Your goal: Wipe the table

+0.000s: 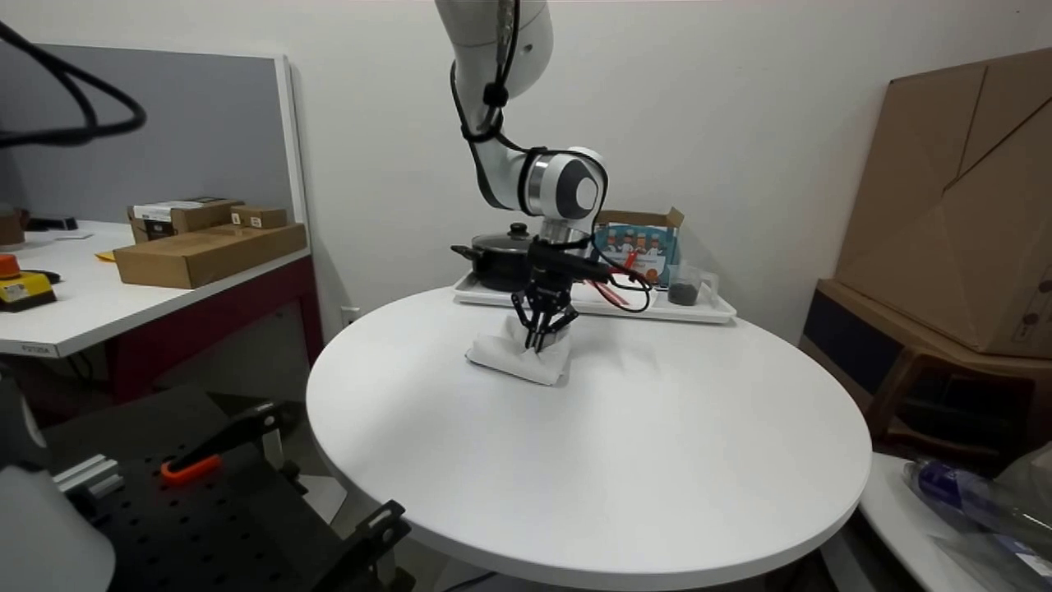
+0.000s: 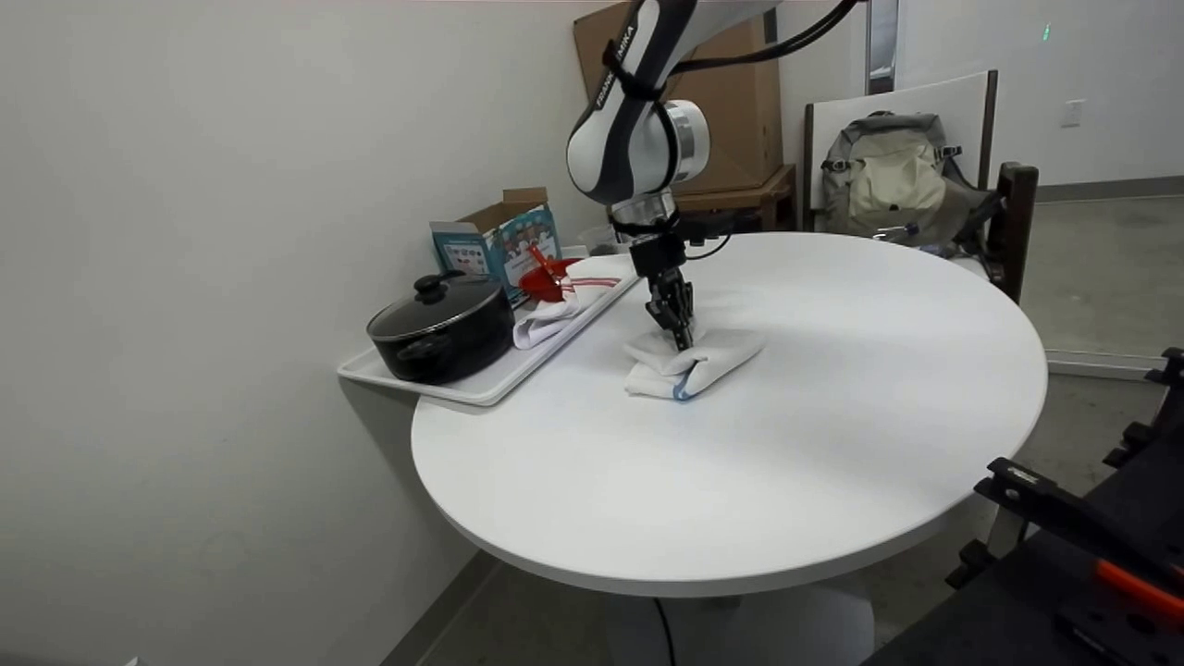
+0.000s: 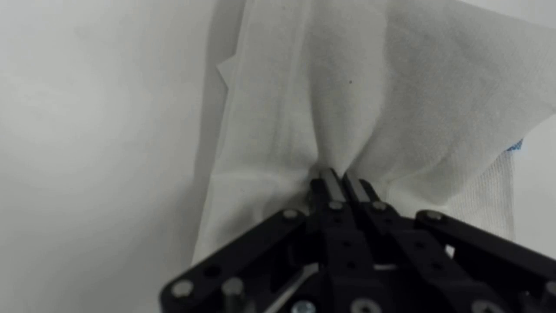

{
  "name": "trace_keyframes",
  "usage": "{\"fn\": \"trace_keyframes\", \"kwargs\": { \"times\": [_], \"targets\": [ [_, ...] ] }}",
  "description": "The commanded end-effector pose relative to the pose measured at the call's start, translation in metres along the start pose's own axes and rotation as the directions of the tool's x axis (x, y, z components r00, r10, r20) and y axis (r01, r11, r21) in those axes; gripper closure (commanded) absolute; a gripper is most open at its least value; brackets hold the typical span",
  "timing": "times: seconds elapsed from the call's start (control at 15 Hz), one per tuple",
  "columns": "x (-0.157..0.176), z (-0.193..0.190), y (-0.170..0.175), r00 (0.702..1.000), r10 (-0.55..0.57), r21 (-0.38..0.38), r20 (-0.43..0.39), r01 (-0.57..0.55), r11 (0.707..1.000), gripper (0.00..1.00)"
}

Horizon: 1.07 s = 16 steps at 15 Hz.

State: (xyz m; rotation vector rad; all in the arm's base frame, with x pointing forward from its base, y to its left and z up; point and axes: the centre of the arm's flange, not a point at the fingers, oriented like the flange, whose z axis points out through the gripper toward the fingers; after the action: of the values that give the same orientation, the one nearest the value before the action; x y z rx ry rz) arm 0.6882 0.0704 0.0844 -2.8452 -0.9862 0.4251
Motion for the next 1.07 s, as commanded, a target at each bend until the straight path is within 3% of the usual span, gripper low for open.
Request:
{"fn": "trace_keyframes", "kwargs": {
  "times": [0.0,0.2,0.4,0.67,1.0],
  "targets": [
    [-0.027,-0.003,0.001,0.999,0.019,-0.05,0.028,-0.018,0.999,0.99],
    [-0.029,0.006,-0.01,1.0,-0.014,-0.096,0.027,0.016,0.995,0.99],
    [-0.006,0.009,-0.048,0.994,-0.104,-0.116,-0.042,0.098,0.988,0.99],
    [0.019,0.016,-0.101,0.969,-0.226,-0.151,-0.099,0.21,0.966,0.99],
    [0.009,0.028,-0.16,0.93,-0.351,-0.125,-0.104,0.338,0.933,0.99]
  ]
}}
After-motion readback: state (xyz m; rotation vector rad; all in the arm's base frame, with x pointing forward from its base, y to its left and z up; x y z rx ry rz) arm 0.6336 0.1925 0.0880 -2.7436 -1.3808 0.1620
